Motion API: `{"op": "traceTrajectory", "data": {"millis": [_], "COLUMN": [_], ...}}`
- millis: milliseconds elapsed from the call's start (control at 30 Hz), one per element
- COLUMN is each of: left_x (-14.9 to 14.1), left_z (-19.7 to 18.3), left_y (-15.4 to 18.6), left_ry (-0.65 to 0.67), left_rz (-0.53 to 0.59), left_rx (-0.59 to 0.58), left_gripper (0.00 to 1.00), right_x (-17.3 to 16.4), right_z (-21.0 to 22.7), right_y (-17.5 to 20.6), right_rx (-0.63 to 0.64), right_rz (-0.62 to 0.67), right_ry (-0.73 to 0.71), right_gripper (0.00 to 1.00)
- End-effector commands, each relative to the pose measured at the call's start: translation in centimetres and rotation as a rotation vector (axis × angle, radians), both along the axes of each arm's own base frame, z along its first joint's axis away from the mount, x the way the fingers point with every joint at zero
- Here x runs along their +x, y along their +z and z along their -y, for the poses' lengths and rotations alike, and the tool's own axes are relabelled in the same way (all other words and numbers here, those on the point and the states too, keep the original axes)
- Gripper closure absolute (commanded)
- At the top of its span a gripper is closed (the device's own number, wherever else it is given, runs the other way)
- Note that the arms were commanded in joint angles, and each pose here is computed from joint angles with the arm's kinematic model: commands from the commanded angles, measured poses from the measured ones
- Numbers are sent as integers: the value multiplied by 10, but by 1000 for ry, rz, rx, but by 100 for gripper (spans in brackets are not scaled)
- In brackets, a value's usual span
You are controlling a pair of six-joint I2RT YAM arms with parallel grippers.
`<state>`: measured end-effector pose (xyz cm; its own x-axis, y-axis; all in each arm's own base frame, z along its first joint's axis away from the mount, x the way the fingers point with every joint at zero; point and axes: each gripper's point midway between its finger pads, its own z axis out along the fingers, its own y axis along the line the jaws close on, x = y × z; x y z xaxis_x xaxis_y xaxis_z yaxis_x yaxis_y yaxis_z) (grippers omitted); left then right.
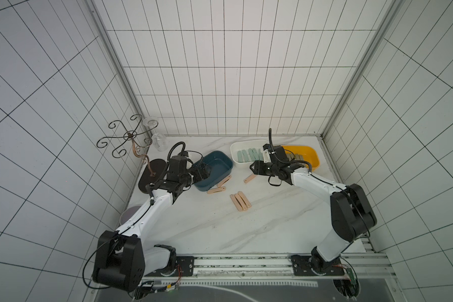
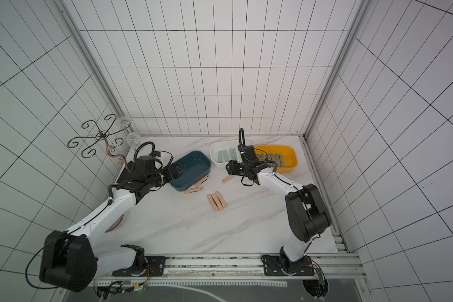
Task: Place the fruit knives into the storage box by color
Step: Adjust the storage box at the center of the board.
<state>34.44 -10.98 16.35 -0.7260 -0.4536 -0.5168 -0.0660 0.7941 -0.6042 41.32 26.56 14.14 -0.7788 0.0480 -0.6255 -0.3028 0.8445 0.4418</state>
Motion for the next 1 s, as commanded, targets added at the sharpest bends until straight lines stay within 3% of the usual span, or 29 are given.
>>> {"op": "traceTrajectory", "data": {"millis": [0, 200, 367, 533, 967], "left_x": [-14, -16, 3, 18, 41], "left_z": [-32, -53, -41, -29, -26], "left_y": [-13, -23, -25, -41, -50], "left_ry": [134, 212, 155, 113, 109], "left_rz": [-36, -27, -26, -92, -79], "left_rx": [45, 38, -22, -65, -76], "left_gripper": [3, 3, 3, 3, 3], "right_x": [24, 35, 46, 53, 41], "right_z": [-59, -115, -141, -145, -138], "right_y": [69, 52, 26, 11, -14], "right_rx": [73, 41, -24, -116, -201], "right_rz": [159, 148, 142, 140, 88], "right_ry": [111, 194, 243, 261, 285], "right_gripper": [43, 44, 44, 45, 46]}}
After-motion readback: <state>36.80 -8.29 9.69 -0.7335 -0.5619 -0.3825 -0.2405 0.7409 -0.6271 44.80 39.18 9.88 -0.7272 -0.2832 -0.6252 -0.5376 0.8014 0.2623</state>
